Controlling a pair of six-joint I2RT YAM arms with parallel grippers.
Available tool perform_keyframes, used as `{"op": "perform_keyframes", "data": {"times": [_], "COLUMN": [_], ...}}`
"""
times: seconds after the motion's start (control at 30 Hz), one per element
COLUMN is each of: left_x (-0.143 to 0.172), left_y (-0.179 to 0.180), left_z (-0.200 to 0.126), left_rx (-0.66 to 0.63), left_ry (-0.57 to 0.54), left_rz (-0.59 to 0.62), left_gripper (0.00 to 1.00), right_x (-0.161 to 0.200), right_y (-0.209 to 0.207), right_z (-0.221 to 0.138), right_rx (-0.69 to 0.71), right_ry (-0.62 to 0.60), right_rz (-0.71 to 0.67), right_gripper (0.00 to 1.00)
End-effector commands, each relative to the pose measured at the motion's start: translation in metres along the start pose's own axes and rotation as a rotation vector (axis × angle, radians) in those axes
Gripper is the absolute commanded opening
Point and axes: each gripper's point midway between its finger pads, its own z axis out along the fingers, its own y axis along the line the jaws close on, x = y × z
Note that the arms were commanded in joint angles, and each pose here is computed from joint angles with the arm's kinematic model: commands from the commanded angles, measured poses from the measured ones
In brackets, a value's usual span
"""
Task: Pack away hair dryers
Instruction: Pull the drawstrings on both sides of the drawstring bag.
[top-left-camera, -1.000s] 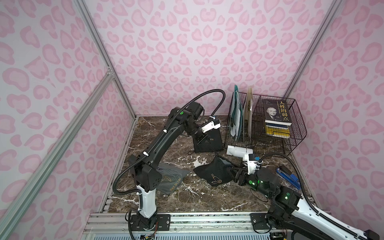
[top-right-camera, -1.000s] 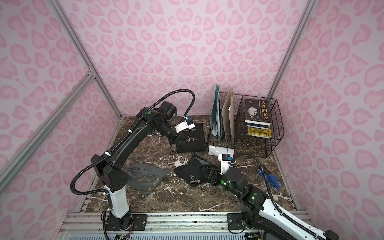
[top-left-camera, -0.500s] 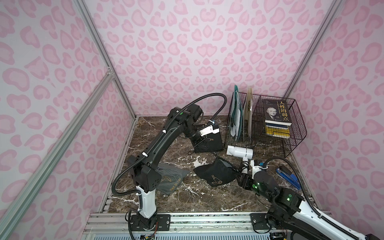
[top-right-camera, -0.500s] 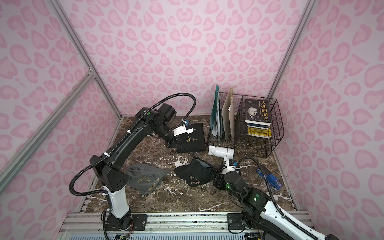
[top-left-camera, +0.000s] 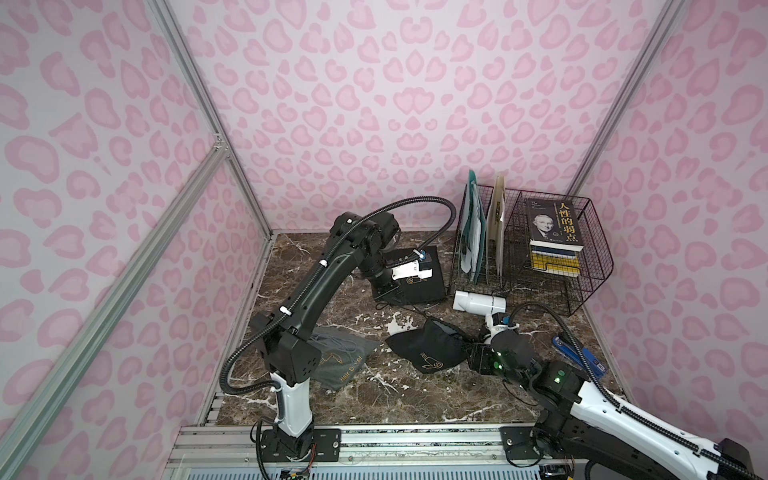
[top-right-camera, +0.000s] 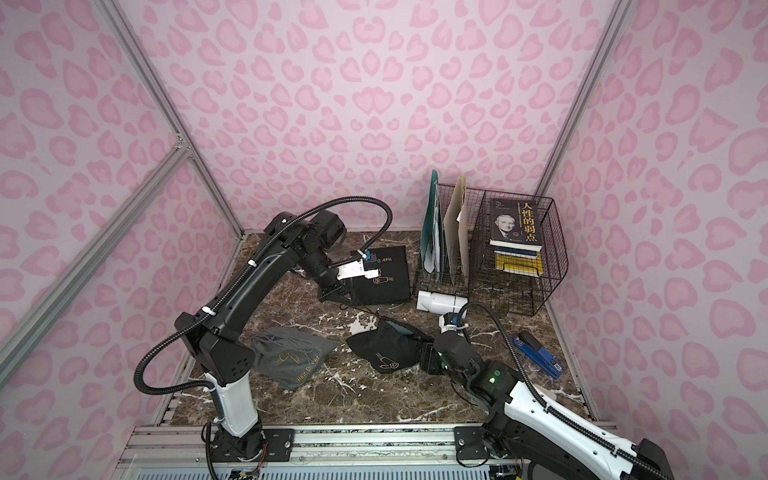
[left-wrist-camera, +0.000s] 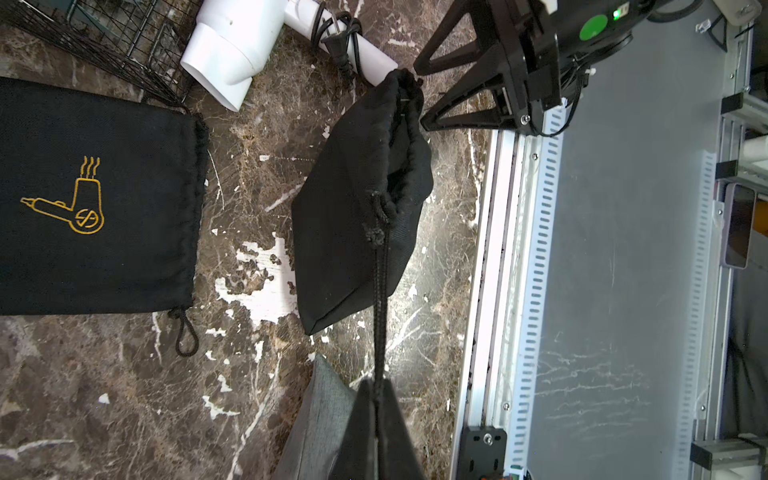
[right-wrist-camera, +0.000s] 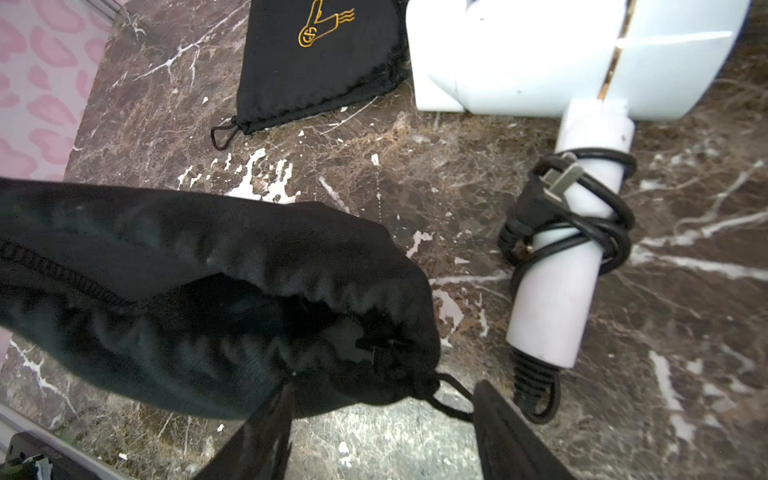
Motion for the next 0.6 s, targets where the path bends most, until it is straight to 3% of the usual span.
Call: {"op": "perform_keyframes", "data": {"times": [0.0, 0.4, 0.57], "left_x": [0.016, 0.044, 0.053], "left_y": [-0.009, -0.016, -0.018], "left_z": [-0.009, -0.021, -0.022], "left_rx": [0.010, 0.026, 0.018], "left_ry": [0.053, 0.139, 0.163], "left_rz": [0.070, 0.151, 0.169], "left_gripper": [0.02, 0.02, 0.02], "right_x": [-0.004, -0.010, -0.012], "right_y": [0.008, 0.023, 0.004], "right_z": [0.002, 0.005, 0.019], "right_rx": [-0.036, -0.135, -0.040], "right_ry": [-0.006, -0.010, 0.022], "right_rz": [-0.069, -0.160, -0.139], "right_gripper": [0.69, 0.70, 0.69]}}
